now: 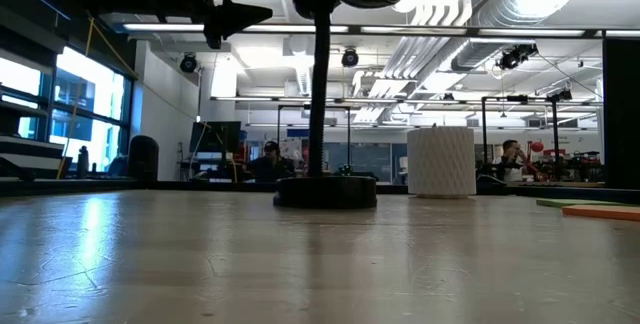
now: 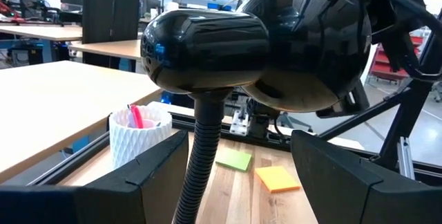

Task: Screw lightbulb
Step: Remove the lightbulb from the desk lamp

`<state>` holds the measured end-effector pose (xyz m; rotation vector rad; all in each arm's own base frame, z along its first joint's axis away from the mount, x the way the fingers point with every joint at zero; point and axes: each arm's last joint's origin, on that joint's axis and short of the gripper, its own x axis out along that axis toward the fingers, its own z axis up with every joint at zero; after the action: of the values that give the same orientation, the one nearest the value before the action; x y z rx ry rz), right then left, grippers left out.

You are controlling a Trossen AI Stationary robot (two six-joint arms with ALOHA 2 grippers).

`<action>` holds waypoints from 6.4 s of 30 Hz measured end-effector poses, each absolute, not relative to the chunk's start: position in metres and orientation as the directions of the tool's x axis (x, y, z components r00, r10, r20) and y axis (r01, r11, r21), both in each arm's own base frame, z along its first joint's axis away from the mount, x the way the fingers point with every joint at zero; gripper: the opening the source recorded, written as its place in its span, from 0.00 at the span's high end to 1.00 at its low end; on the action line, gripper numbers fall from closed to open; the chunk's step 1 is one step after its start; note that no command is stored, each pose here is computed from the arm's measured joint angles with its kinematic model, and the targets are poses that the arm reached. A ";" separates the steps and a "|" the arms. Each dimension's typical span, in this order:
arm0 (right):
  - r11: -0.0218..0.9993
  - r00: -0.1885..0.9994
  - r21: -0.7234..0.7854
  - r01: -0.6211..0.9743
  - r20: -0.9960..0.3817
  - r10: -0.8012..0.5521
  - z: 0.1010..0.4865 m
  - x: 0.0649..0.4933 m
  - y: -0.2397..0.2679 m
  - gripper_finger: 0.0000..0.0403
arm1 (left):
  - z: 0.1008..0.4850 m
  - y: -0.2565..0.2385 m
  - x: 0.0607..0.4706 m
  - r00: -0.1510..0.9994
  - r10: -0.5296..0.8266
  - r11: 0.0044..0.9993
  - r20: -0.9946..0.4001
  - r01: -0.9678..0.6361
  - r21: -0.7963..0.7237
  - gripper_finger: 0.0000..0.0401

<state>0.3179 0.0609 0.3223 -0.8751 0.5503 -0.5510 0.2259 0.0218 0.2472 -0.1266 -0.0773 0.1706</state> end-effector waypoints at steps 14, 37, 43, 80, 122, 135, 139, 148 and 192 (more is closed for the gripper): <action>-0.243 0.673 -0.825 -0.510 -0.207 -0.710 0.322 0.317 0.052 0.38 | 0.247 0.022 0.226 0.983 0.174 0.977 0.066 -0.164 -0.135 0.37; 0.127 0.759 -0.977 -0.173 -0.214 -0.614 0.326 0.327 0.034 0.35 | 0.246 0.022 0.226 0.983 0.174 0.977 0.058 -0.165 -0.134 0.37; 0.191 0.754 -0.974 -0.121 -0.215 -0.621 0.325 0.326 0.036 0.22 | 0.245 0.022 0.226 0.984 0.174 0.977 0.039 -0.168 -0.132 0.37; 0.755 0.785 0.222 0.617 -0.245 -0.569 0.326 0.321 0.049 0.20 | 0.242 0.022 0.226 0.985 0.174 0.977 0.016 -0.170 -0.128 0.37; 0.265 0.636 -0.964 0.028 -0.187 -0.749 0.327 0.318 0.034 0.38 | 0.242 0.022 0.226 0.985 0.173 0.971 0.016 -0.168 -0.172 0.37; 0.414 0.622 -0.873 0.258 -0.178 -0.762 0.327 0.315 0.044 0.29 | 0.242 0.022 0.226 0.985 0.174 0.970 0.016 -0.169 -0.173 0.37; 0.438 0.635 -0.854 0.279 -0.178 -0.752 0.326 0.314 0.049 0.34 | 0.242 0.022 0.226 0.985 0.173 0.970 0.015 -0.168 -0.173 0.37; 0.490 0.633 -0.758 0.431 -0.133 -0.763 0.326 0.301 0.090 0.37 | 0.242 0.022 0.226 0.985 0.173 0.970 0.015 -0.168 -0.174 0.37; 0.994 0.837 0.105 -0.022 -0.542 0.076 0.100 0.295 0.107 0.37 | 0.232 -0.014 0.226 0.989 0.116 0.982 -0.092 -0.128 -0.136 0.37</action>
<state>0.2946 0.1071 0.0998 0.0960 0.5774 0.0516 0.2259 -0.0142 0.2320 -0.1422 0.0836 0.1230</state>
